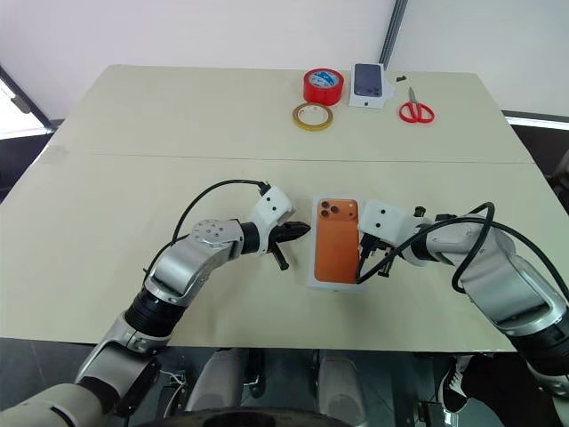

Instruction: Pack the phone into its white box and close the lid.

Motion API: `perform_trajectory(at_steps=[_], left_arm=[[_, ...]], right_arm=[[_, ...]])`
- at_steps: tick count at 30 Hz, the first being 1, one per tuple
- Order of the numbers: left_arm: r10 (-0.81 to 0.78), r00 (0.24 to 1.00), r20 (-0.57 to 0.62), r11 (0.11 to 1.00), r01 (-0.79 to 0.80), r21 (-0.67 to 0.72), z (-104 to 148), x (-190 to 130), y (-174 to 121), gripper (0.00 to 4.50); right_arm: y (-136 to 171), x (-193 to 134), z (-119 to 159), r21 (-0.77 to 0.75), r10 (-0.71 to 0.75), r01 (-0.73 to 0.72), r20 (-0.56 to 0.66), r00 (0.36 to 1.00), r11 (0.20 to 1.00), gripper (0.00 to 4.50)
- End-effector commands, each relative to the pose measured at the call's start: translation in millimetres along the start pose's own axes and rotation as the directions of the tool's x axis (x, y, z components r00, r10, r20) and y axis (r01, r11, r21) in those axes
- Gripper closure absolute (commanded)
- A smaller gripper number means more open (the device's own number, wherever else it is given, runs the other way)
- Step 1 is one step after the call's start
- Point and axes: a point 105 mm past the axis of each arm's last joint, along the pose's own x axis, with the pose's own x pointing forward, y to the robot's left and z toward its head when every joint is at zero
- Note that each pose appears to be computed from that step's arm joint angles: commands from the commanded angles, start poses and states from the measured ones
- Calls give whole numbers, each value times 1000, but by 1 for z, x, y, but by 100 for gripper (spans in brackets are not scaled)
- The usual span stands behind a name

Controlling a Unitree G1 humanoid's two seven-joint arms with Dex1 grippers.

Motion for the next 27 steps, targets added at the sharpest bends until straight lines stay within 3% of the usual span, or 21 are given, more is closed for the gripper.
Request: perform_trajectory(at_steps=[1, 11, 15, 21, 24, 27], left_arm=[[-7, 999, 32, 1000, 7, 4, 10, 1, -3, 450], [36, 999, 18, 999, -36, 4, 7, -12, 14, 450], [66, 995, 70, 998, -67, 16, 21, -24, 28, 450], [5, 984, 176, 1000, -10, 27, 57, -14, 20, 450], [-31, 987, 155, 998, 21, 64, 59, 1, 12, 450], [-36, 998, 56, 990, 28, 135, 44, 18, 9, 450]], right_arm=[[-9, -5, 14, -36, -40, 42, 52, 998, 998, 442], [-20, -13, 4, -40, -70, 71, 22, 997, 997, 442], [-28, -27, 5, -40, -69, 71, 56, 996, 997, 442], [9, -38, 19, -28, 118, -115, 167, 979, 993, 442], [24, -34, 19, -25, 157, -155, 169, 973, 988, 442], [33, -27, 12, -7, 154, -154, 135, 979, 988, 442]])
